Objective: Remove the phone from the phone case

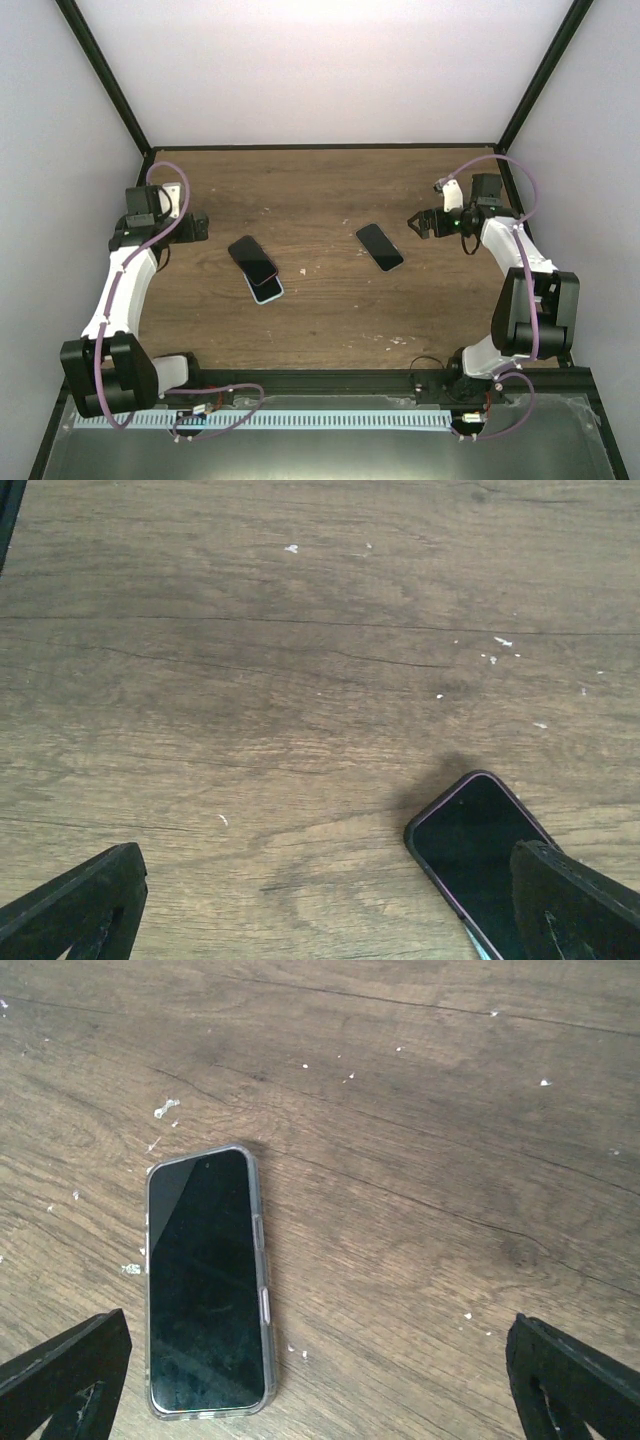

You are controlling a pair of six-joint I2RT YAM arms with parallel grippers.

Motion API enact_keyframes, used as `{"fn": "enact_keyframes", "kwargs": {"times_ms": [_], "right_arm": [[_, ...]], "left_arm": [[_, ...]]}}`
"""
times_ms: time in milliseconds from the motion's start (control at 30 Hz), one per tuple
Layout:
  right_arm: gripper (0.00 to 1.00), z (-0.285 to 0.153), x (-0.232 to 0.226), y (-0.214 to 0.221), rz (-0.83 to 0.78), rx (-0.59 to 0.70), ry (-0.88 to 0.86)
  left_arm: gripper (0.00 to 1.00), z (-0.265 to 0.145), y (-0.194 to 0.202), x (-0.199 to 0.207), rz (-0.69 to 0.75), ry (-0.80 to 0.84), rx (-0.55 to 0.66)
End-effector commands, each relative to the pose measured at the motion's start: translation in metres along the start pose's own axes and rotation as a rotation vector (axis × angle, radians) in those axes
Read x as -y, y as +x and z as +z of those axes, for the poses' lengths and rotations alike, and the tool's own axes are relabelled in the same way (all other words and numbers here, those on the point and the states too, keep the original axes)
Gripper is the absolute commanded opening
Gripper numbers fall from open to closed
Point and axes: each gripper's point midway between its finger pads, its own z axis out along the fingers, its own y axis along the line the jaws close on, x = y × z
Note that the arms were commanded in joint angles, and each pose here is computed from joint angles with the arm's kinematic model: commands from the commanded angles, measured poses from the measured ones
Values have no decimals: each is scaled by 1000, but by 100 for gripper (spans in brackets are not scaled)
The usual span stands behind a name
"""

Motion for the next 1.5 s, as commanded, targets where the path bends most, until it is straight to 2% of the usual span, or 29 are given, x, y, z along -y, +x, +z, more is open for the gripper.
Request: {"fn": "enact_keyframes", "kwargs": {"times_ms": [0, 300, 800, 1267, 1467], "right_arm": [[100, 7, -10, -2, 6, -30, -15], [100, 19, -23, 2, -33, -84, 13], [100, 86, -68, 39, -106, -365, 53], [100, 118, -64, 81, -122, -516, 172], [84, 123, -59, 107, -124, -583, 191]], "left_arm": [[100, 0, -7, -9, 1, -68, -24], [100, 6, -17, -5, 15, -44, -26], [100, 10, -24, 10, 55, -30, 4], [100, 11, -27, 11, 55, -30, 52], [100, 17, -28, 15, 70, -6, 57]]}}
